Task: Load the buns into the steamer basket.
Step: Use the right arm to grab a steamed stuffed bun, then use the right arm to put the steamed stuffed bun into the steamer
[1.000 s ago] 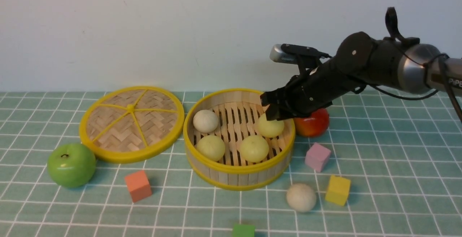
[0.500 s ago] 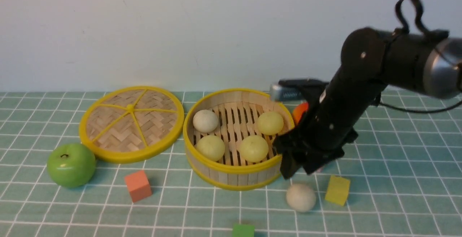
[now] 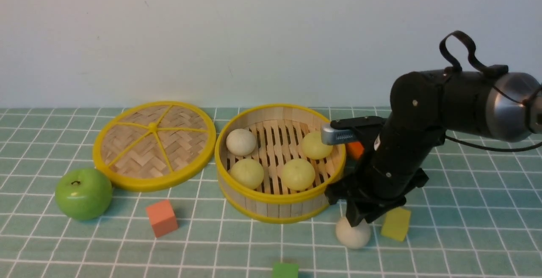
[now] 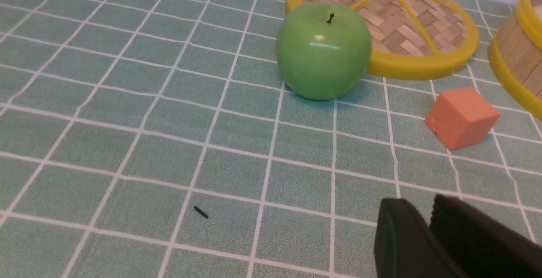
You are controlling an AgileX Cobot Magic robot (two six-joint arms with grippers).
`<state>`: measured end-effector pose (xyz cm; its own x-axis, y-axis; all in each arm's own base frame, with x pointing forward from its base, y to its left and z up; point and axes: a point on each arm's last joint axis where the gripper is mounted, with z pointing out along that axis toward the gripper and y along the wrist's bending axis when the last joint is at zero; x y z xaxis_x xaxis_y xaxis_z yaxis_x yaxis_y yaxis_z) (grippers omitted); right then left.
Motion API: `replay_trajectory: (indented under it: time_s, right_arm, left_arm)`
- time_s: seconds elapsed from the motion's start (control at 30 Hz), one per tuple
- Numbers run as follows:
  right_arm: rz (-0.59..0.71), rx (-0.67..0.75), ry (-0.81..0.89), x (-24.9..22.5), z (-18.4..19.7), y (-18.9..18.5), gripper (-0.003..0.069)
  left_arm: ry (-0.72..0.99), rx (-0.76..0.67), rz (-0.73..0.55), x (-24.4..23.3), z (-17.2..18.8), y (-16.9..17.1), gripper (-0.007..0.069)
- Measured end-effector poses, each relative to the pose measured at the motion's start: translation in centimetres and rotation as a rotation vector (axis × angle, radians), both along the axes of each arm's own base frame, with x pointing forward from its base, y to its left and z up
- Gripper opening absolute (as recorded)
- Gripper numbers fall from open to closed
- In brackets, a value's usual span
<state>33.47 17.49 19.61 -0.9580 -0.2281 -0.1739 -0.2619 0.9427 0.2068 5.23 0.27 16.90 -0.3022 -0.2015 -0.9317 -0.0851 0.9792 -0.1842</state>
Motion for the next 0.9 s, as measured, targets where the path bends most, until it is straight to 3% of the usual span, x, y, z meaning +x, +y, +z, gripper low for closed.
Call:
replay_trajectory:
  time_s: [0.47,0.63,0.67,0.77,0.9]
  right_arm:
    - [-0.015,-0.003,0.011,0.5,-1.6,0.2,0.0235]
    - [-0.015,-0.003,0.011,0.5,-1.6,0.2,0.0156]
    - [-0.015,-0.003,0.011,0.5,-1.6,0.2,0.0095]
    - [-0.013,-0.004,0.014,0.5,-1.5,0.2,0.0020]
    - [0.012,-0.005,0.031,0.8,-0.2,0.5,0.0010]
  left_arm:
    - [0.000,0.000,0.000,0.0,0.0,0.0,0.0129]
    - [0.000,0.000,0.000,0.0,0.0,0.0,0.0129]
    - [0.000,0.000,0.000,0.0,0.0,0.0,0.0129]
    - [0.000,0.000,0.000,0.0,0.0,0.0,0.0131]
    - [0.000,0.000,0.000,0.0,0.0,0.0,0.0134]
